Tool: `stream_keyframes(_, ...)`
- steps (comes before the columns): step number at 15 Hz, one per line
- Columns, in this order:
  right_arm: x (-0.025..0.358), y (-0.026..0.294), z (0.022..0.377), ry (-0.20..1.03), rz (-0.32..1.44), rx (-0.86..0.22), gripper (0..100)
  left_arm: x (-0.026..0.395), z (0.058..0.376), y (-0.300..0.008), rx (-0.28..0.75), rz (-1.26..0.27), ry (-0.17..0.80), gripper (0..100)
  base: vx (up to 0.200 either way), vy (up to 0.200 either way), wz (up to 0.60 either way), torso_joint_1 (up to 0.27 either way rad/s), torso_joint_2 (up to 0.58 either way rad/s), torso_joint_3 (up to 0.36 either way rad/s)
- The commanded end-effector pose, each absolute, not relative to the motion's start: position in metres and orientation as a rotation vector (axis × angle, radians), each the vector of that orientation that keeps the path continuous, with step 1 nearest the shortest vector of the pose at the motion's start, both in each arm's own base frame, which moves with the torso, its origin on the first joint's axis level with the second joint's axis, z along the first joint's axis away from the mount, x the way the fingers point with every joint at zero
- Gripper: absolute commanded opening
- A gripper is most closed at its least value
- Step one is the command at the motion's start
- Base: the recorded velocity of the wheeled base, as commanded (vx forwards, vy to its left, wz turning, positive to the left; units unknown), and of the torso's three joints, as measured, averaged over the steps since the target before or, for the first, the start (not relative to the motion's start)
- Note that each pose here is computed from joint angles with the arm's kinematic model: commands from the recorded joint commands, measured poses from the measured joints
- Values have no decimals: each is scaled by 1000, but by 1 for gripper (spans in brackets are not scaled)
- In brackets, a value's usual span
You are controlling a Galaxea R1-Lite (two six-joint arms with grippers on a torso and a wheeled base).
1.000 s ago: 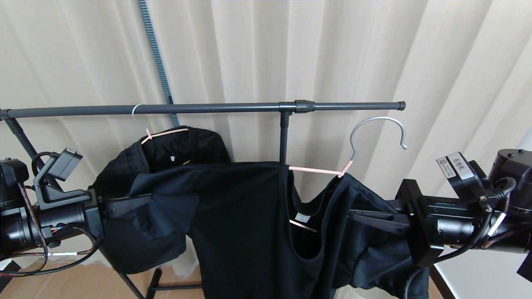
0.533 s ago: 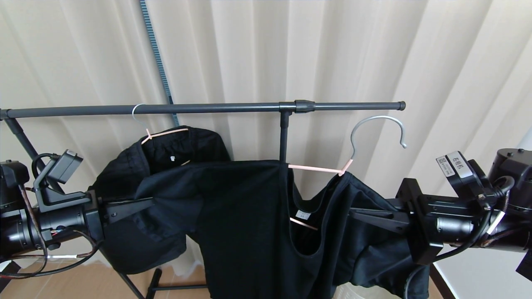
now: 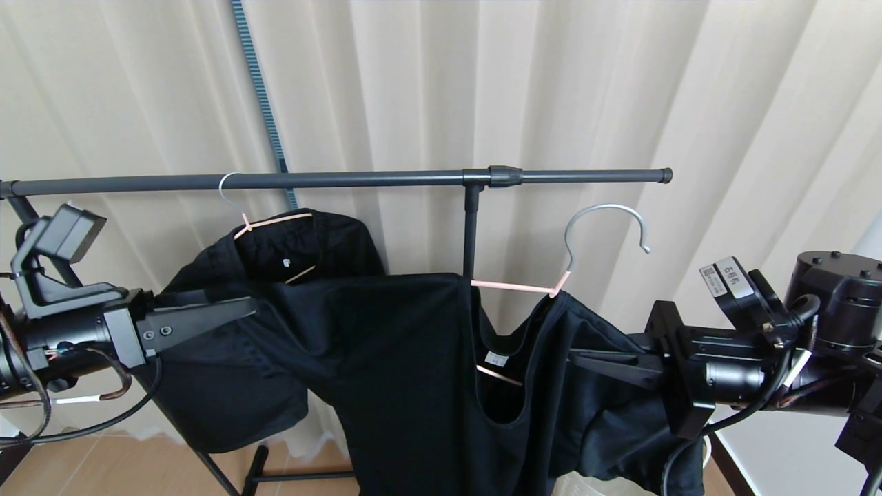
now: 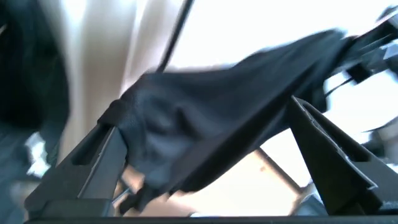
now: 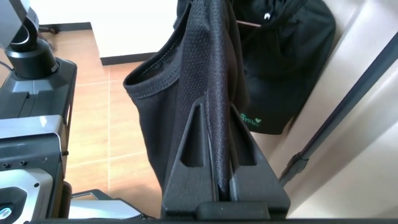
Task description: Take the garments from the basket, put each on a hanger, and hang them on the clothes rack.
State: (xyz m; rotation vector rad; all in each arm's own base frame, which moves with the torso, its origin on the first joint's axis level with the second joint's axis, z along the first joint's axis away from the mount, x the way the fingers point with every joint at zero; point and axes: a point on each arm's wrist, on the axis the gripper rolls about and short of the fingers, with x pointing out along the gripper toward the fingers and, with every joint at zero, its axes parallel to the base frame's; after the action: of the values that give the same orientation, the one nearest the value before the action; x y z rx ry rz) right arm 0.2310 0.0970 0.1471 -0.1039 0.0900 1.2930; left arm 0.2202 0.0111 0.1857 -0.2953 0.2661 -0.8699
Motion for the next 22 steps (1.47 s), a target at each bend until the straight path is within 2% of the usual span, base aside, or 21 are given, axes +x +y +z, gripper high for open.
stream_keyframes(1,233,98,143,104,1296,-99,0,210,205,6,-253,-896,198,100,0,0,0,0,0,0)
stream_keyframes(2,232,102,141,114,1312,-98,0,204,239,-3,-239,-933,186,100,0,0,0,0,0,0)
stream_keyframes(3,232,103,138,123,1315,-98,0,202,253,-10,-239,-946,233,100,0,0,0,0,0,0)
stream_keyframes(4,232,103,138,121,1316,-100,0,203,256,-12,-215,-932,238,100,0,0,0,0,0,0)
stream_keyframes(6,232,102,142,106,1310,-106,0,210,260,-20,-96,-783,263,100,0,0,0,0,0,0)
stream_keyframes(11,235,97,143,102,1286,-106,0,207,269,-17,-41,-725,319,100,0,0,0,0,0,0)
stream_keyframes(13,238,93,144,95,1269,-108,0,207,260,-10,-6,-699,330,100,0,0,0,0,0,0)
stream_keyframes(17,240,85,150,73,1234,-114,0,203,222,17,73,-610,406,100,0,0,0,0,0,0)
stream_keyframes(22,245,77,156,53,1202,-120,0,195,196,27,164,-598,451,100,0,0,0,0,0,0)
